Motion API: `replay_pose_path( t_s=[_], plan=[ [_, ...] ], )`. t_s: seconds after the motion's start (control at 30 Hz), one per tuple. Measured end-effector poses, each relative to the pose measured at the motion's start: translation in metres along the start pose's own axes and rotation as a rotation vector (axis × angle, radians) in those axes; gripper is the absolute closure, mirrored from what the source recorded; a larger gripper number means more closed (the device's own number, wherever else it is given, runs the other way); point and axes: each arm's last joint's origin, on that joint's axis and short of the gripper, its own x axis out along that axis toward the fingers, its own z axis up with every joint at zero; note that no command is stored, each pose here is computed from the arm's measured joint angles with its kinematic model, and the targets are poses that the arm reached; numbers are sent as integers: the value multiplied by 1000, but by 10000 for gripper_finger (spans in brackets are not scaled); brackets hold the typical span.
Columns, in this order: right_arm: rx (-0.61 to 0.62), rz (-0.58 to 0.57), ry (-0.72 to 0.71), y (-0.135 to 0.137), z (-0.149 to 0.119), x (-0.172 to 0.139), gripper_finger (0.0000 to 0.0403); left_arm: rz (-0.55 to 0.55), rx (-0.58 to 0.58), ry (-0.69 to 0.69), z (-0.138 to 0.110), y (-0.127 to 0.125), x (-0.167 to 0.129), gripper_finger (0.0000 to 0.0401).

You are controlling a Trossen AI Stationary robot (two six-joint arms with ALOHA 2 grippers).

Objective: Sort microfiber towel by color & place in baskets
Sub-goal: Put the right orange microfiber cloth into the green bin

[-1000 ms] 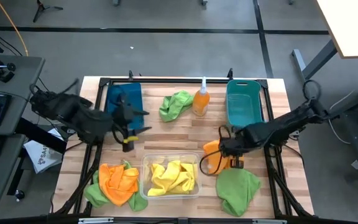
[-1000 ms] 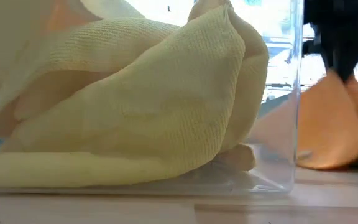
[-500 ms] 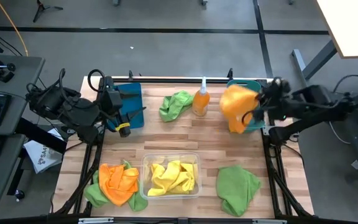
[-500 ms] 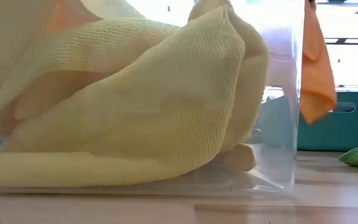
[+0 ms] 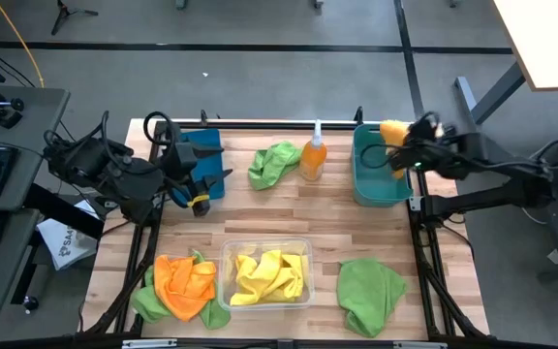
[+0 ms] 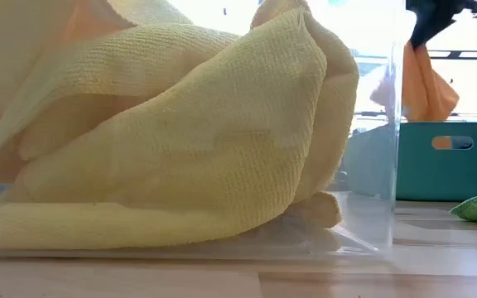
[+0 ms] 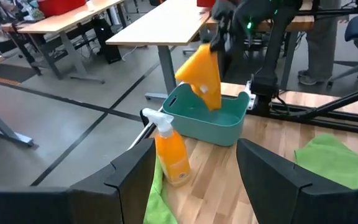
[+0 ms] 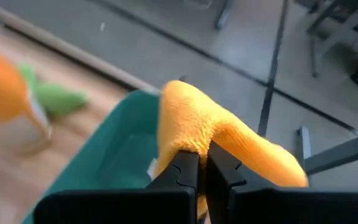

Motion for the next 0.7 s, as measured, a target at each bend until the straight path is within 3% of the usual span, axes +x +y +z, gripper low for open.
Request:
replay_pose_path(
  t_s=[0.17,0.23,0.4,0.57,0.7],
  plan=[
    [-38,209,37,32,-20,28,403,-47,-8,15,-1,-2,0,188],
    [-54,243,52,39,-30,38,403,-50,-9,16,-1,-2,0,188],
    [-39,177,129,33,-53,52,403,-55,-9,17,-1,-2,0,188],
    [119,56,142,12,-63,54,403,-56,-9,18,-1,-2,0,188],
    [214,66,150,5,-61,55,401,-56,-9,18,-1,-2,0,188]
  ],
)
